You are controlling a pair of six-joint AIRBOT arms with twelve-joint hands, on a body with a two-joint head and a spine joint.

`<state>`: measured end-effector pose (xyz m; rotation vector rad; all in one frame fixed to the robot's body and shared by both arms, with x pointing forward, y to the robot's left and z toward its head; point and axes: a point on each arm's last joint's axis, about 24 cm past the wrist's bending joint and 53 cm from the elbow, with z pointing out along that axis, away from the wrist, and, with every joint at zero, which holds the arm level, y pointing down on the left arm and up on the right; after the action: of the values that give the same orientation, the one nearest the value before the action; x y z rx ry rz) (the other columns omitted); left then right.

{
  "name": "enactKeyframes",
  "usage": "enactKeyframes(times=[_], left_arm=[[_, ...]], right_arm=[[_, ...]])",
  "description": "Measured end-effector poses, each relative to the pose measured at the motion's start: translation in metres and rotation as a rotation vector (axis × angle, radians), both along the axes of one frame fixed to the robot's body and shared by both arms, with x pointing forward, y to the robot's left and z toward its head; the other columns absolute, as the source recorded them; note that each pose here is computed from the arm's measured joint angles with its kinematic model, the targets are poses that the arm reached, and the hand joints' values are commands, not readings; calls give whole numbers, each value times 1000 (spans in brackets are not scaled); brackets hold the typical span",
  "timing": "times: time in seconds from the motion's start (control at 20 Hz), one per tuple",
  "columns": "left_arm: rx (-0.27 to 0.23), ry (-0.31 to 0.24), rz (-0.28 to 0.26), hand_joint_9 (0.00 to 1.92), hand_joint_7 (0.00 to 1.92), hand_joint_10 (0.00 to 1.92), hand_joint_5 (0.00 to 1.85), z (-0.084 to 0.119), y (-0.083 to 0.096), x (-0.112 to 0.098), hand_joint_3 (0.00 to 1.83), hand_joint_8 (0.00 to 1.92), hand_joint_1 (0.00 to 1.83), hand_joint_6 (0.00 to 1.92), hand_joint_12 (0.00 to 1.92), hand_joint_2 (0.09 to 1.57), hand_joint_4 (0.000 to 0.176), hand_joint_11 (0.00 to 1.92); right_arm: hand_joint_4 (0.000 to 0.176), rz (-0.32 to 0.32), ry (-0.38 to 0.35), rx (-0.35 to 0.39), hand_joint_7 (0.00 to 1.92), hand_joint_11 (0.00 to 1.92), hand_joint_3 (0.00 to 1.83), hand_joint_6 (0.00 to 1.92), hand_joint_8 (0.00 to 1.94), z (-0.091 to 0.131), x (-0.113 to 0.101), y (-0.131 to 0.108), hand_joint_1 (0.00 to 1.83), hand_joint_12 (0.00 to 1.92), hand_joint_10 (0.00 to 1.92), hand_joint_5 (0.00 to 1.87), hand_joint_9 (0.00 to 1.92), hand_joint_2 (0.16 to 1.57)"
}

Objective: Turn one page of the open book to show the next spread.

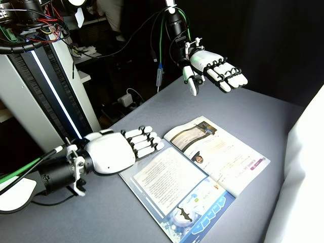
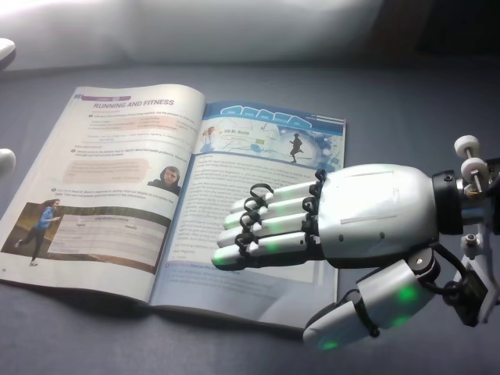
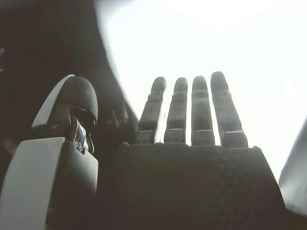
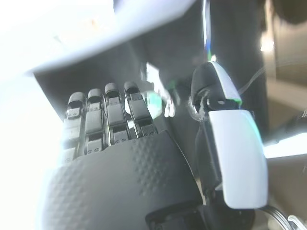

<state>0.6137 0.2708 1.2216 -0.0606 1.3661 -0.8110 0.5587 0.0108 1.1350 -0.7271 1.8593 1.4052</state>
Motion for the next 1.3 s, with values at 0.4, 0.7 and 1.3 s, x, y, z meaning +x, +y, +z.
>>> enactKeyframes(times=[0.4,0.7,1.3], left_arm=[[5,7,-1,0,0,0,55,-2,0,0,0,0,76,3,13,1389,0,22],[1,10,-2,0,0,0,65,-4,0,0,2,0,111,2,28,1395,0,29],[-3,5,1,0,0,0,66,-3,0,0,0,0,84,0,238,1397,0,0]], right_arm=[[0,-76,8,-221,0,0,0,0,0,-60,24,-23,0,0,0,0,0,1221],[0,-45,58,-292,3,0,0,13,1,-76,18,-25,0,0,0,32,0,1225],[0,-34,96,-406,251,0,0,1,2,-69,-4,-62,0,508,13,251,186,1191]])
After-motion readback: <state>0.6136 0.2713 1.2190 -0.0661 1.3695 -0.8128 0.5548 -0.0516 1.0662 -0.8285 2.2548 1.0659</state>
